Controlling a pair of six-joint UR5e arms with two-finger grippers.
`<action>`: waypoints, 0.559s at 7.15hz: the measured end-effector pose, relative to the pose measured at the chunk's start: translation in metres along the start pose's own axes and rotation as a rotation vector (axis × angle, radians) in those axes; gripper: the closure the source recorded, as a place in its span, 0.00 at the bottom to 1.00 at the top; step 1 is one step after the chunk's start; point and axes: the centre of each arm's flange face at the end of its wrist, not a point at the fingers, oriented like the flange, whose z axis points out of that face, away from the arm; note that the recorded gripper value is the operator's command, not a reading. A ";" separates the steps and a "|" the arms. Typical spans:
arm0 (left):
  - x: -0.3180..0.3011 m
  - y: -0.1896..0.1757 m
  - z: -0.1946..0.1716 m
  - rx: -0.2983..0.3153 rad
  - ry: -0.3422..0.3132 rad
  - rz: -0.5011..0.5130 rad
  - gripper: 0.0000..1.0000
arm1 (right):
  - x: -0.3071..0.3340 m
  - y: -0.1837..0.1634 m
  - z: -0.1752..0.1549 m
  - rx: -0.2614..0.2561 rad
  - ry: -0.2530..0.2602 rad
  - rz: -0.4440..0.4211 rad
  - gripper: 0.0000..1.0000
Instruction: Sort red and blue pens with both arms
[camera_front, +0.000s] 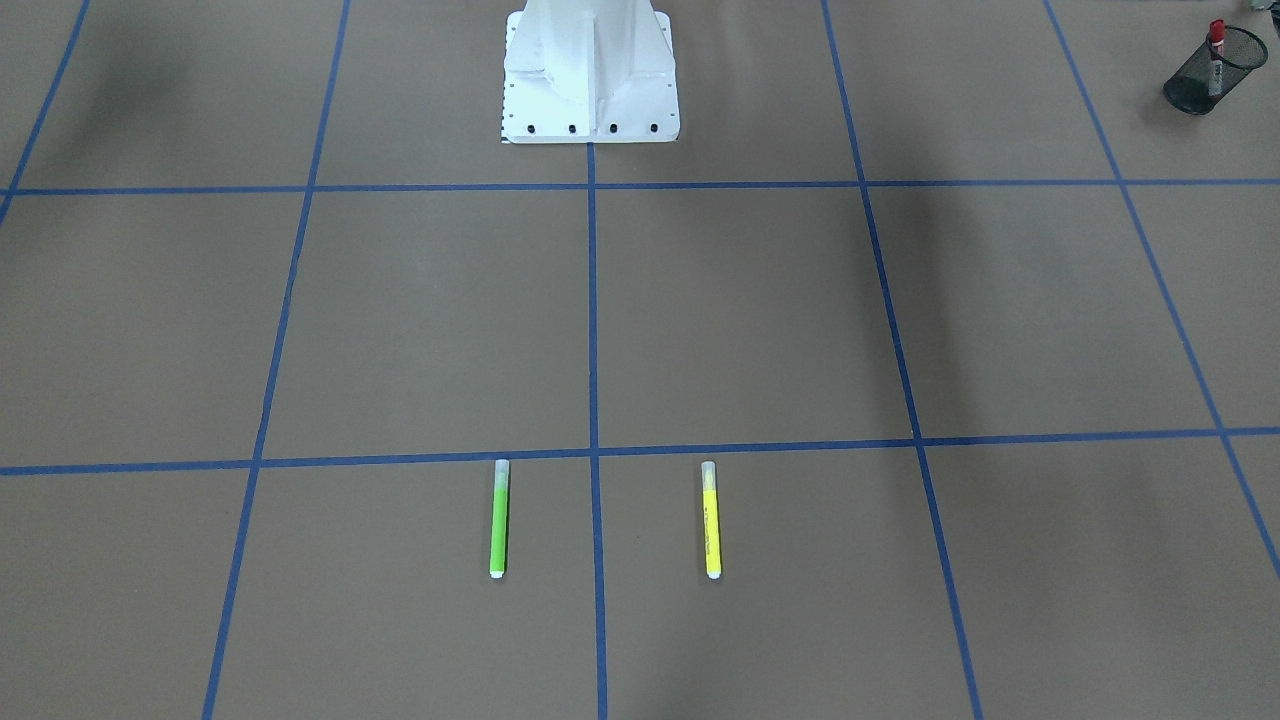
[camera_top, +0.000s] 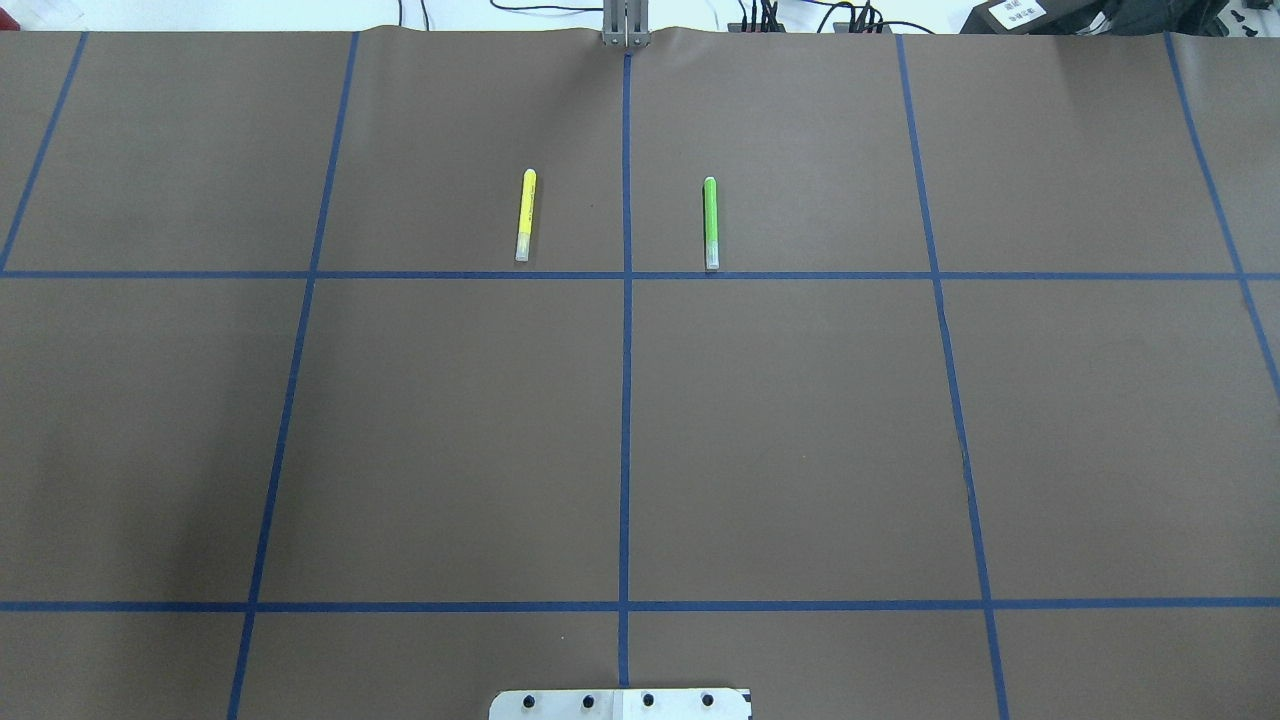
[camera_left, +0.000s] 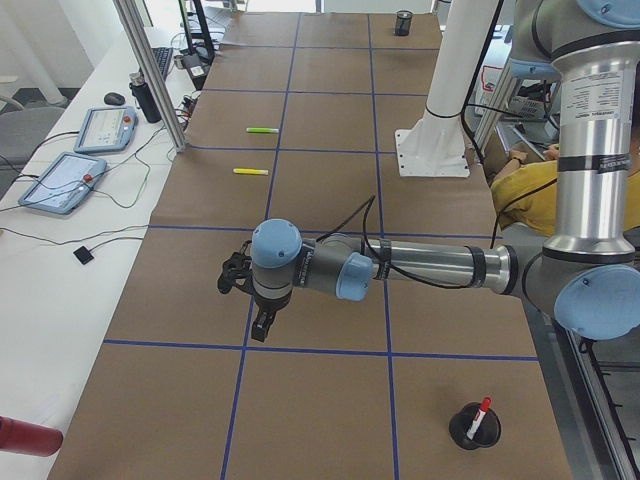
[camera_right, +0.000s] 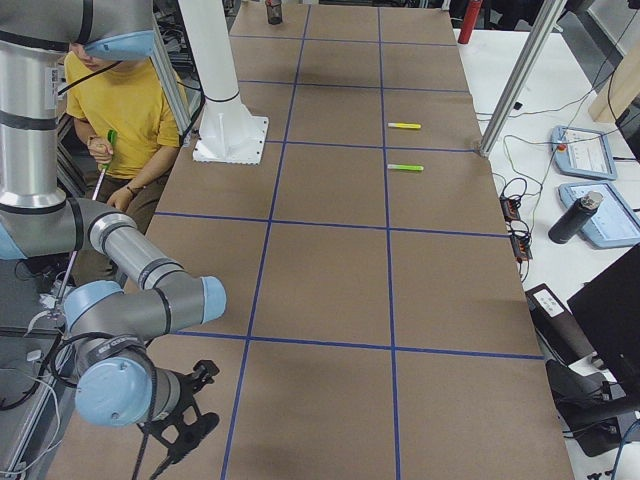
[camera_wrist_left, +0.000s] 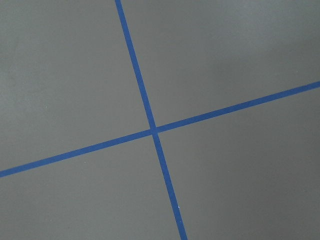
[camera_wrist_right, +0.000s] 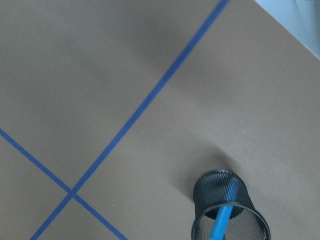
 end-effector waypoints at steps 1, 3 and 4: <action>0.000 -0.001 0.000 -0.001 0.000 -0.016 0.00 | -0.050 -0.032 0.002 0.014 0.015 -0.139 0.00; -0.001 -0.003 0.001 -0.002 -0.002 -0.061 0.00 | -0.140 -0.078 0.006 0.035 0.064 -0.368 0.00; -0.003 -0.004 0.003 -0.004 -0.003 -0.071 0.00 | -0.176 -0.091 0.004 0.050 0.080 -0.454 0.00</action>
